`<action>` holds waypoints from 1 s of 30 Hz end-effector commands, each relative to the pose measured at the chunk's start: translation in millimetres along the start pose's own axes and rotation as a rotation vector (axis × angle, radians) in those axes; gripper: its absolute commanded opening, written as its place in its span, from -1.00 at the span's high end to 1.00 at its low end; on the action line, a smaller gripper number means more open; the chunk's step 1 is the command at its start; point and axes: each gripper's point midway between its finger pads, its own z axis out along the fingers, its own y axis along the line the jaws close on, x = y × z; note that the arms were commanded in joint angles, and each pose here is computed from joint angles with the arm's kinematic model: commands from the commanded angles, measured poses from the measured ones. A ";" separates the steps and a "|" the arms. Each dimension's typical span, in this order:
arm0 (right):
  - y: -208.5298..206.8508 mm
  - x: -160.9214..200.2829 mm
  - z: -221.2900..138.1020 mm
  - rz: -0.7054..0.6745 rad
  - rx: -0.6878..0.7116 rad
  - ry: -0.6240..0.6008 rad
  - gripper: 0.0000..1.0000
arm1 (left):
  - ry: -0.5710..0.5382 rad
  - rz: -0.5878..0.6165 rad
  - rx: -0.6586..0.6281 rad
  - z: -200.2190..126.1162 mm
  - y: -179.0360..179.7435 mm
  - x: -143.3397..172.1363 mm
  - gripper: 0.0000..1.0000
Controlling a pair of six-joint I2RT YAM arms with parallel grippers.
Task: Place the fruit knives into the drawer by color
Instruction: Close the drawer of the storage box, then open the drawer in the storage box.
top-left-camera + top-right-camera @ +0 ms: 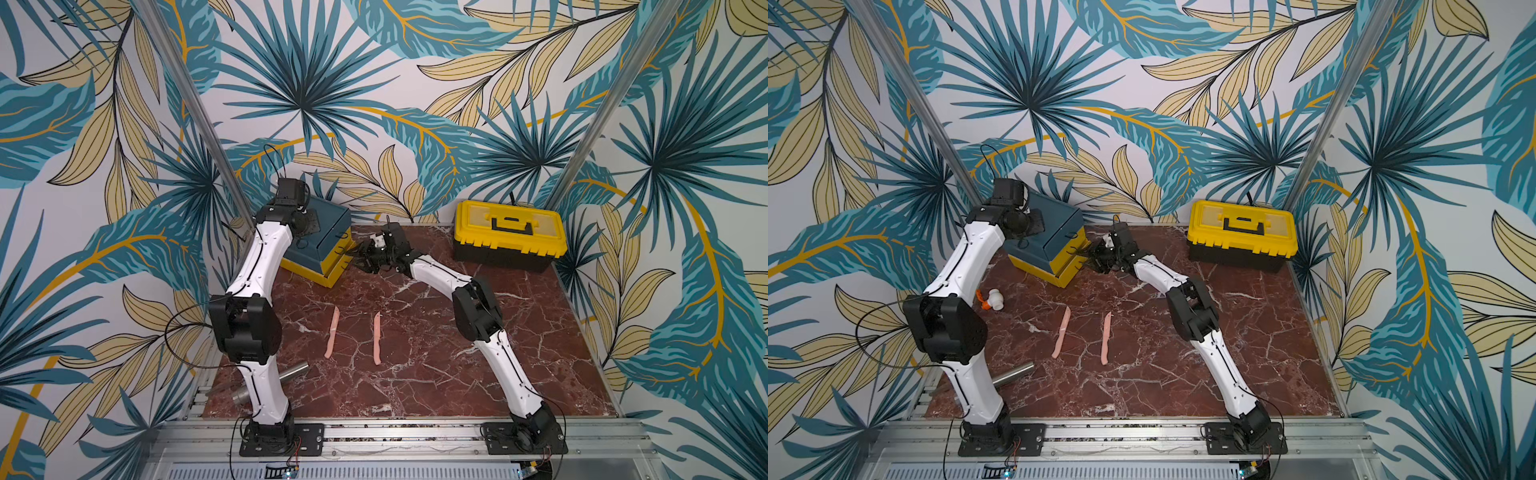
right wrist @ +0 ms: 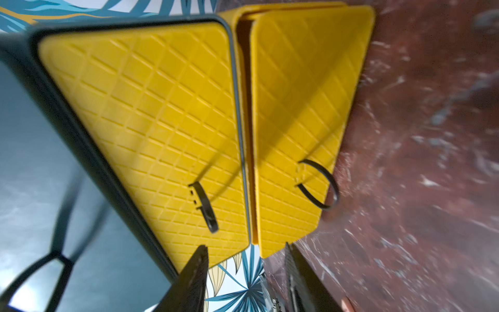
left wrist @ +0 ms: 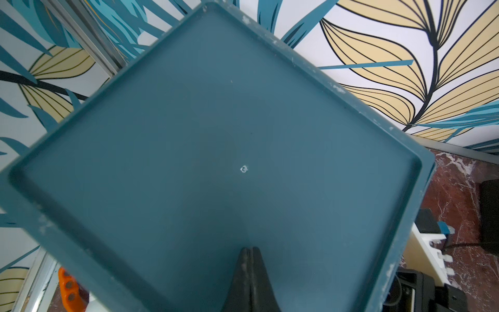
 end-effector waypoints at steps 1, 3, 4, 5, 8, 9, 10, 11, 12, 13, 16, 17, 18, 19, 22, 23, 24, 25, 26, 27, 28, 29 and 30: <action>-25.0 3.8 -3.8 -0.011 0.083 -0.002 0.02 | 0.310 0.010 -0.059 29.4 20.3 83.4 1.00; -29.3 4.5 -0.7 -0.003 0.087 0.004 0.02 | 0.312 0.010 -0.058 29.3 20.1 84.3 1.00; -31.5 4.1 -0.1 -0.003 0.092 0.001 0.02 | 0.312 0.011 -0.058 29.3 20.0 84.6 1.00; -31.6 2.6 -0.2 -0.005 0.093 -0.006 0.02 | 0.315 0.011 -0.058 29.2 20.3 85.4 1.00; -34.4 -2.0 5.2 0.006 0.086 -0.010 0.02 | 0.315 0.011 -0.055 28.7 19.9 85.4 1.00; -34.8 -3.3 7.9 0.010 0.078 -0.009 0.02 | 0.314 0.010 -0.054 28.0 19.6 85.2 1.00; -35.3 -3.8 10.6 0.015 0.072 -0.009 0.02 | 0.317 0.011 -0.056 28.5 20.5 86.0 1.00; -35.5 -4.8 13.2 0.023 0.061 -0.009 0.02 | 0.317 0.012 -0.054 27.8 19.7 86.1 1.00; -38.5 -5.7 16.2 0.033 0.057 -0.009 0.03 | 0.317 0.013 -0.054 27.7 19.6 86.1 1.00; -40.6 -7.2 17.5 0.042 0.060 -0.010 0.03 | 0.317 0.014 -0.054 27.3 20.1 86.0 1.00; -45.6 -9.7 22.2 0.053 0.059 -0.013 0.03 | 0.316 0.017 -0.057 25.6 20.9 86.2 1.00; -46.9 -11.2 23.3 0.055 0.055 -0.018 0.03 | 0.317 0.019 -0.056 25.6 20.7 86.8 1.00; -45.7 -11.7 24.6 0.055 0.048 -0.019 0.03 | 0.315 0.021 -0.057 24.9 21.2 86.3 1.00; -44.6 -13.3 25.0 0.053 0.043 -0.023 0.03 | 0.317 0.021 -0.058 24.8 21.4 86.9 1.00; -43.2 -16.0 29.8 0.055 0.021 -0.025 0.03 | 0.321 0.019 -0.052 24.9 20.8 89.0 1.00; -44.8 -15.9 32.3 0.059 0.020 -0.023 0.03 | 0.326 0.018 -0.053 25.5 21.2 90.7 1.00; -45.2 -17.5 33.5 0.062 0.017 -0.025 0.04 | 0.328 0.016 -0.052 26.0 21.1 91.6 1.00; -45.2 -18.0 34.8 0.065 0.013 -0.024 0.05 | 0.330 0.016 -0.049 26.1 20.6 92.2 1.00; -45.3 -18.7 36.7 0.068 0.006 -0.024 0.06 | 0.331 0.016 -0.047 26.1 20.2 92.7 1.00; -47.0 -18.8 38.9 0.073 0.004 -0.023 0.07 | 0.333 0.016 -0.049 26.2 20.8 93.3 1.00; -47.5 -20.3 39.8 0.076 0.001 -0.026 0.07 | 0.333 0.016 -0.050 26.0 20.9 93.5 1.00; -47.6 -19.9 42.1 0.077 -0.006 -0.026 0.09 | 0.335 0.019 -0.049 26.2 20.9 94.0 1.00; -47.7 -20.4 43.3 0.079 -0.009 -0.026 0.10 | 0.337 0.019 -0.050 26.5 21.3 94.7 1.00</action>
